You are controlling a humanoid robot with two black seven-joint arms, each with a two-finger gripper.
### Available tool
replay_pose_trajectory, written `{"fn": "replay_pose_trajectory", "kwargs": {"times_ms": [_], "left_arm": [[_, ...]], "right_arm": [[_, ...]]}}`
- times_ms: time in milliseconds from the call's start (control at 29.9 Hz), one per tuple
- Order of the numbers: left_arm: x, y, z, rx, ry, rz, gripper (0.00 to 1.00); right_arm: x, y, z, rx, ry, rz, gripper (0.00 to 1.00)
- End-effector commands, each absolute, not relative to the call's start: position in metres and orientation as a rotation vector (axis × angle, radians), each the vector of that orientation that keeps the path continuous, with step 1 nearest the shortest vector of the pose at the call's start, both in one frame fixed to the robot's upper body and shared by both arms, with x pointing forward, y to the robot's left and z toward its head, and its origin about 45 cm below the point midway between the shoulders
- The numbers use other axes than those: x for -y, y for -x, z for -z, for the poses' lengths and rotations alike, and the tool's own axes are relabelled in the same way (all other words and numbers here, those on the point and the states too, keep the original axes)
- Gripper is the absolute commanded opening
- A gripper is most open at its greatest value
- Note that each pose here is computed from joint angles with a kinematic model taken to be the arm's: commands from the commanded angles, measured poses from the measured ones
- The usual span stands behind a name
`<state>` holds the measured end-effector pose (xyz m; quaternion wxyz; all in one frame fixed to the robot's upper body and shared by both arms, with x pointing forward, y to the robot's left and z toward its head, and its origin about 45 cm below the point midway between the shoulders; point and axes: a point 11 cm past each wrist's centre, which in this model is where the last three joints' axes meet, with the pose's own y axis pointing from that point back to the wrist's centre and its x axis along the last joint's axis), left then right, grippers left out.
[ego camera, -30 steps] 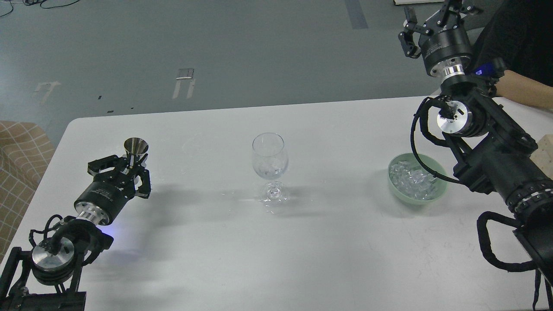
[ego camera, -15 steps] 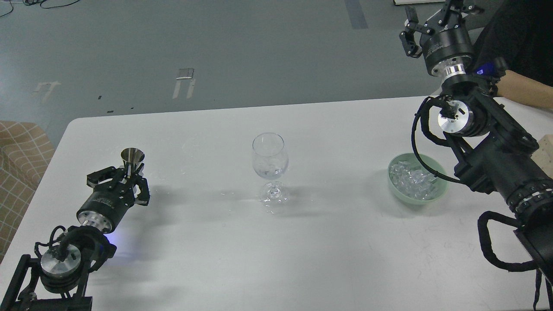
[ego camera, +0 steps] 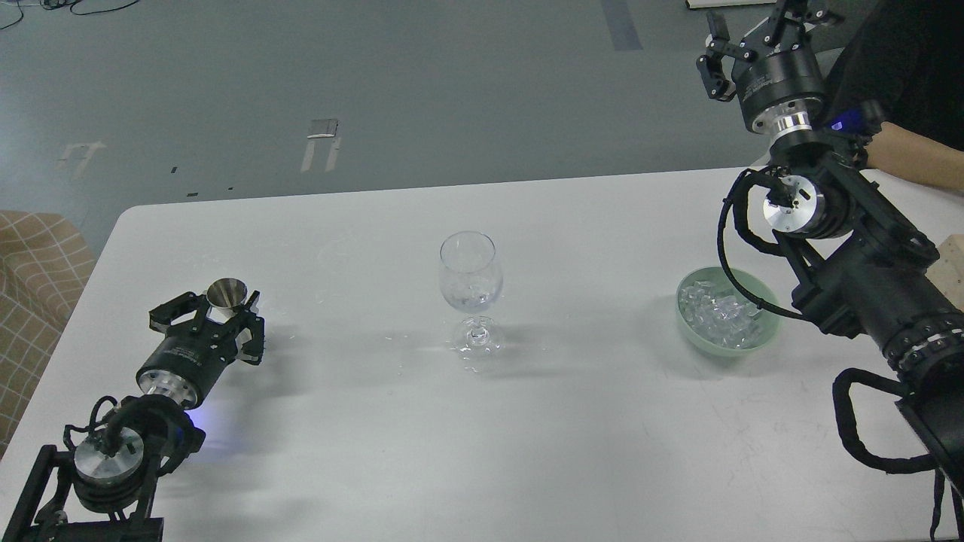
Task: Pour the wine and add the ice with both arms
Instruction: 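Set the jigger on the table and open the left gripper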
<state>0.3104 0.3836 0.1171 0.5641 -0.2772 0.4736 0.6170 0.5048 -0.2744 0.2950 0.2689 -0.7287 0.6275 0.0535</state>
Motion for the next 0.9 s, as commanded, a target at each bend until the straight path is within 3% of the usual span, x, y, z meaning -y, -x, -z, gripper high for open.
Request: {"fn": "replay_pose_trajectory", "kwargs": {"times_ms": [0,167,401,468,869], "left_arm": [[-0.384,-0.31,-0.117,-1.113,0.651,-1.45,0.58],[-0.384,-0.31,-0.117,-1.113,0.646,-1.451,0.63],[-0.387,-0.309,-0.117,-1.114,0.637,-1.452,0.93],[-0.389,-0.308,-0.118,-1.111,0.634,-1.454,0.98],[-0.402,-0.294,-0.113,-1.099,0.622,-1.475,0.98]], "right_arm": [[0.274,-0.505,-0.296,-1.69,1.965,-0.142,1.0],[0.273,-0.505,-0.296,-1.691,1.964,-0.143,1.0],[0.276,-0.505,-0.297,-1.695,1.962,-0.139,1.0],[0.276,-0.505,-0.297,-1.695,1.962,-0.139,1.0],[0.275,-0.505,-0.295,-1.693,1.963,-0.144,1.0]]}}
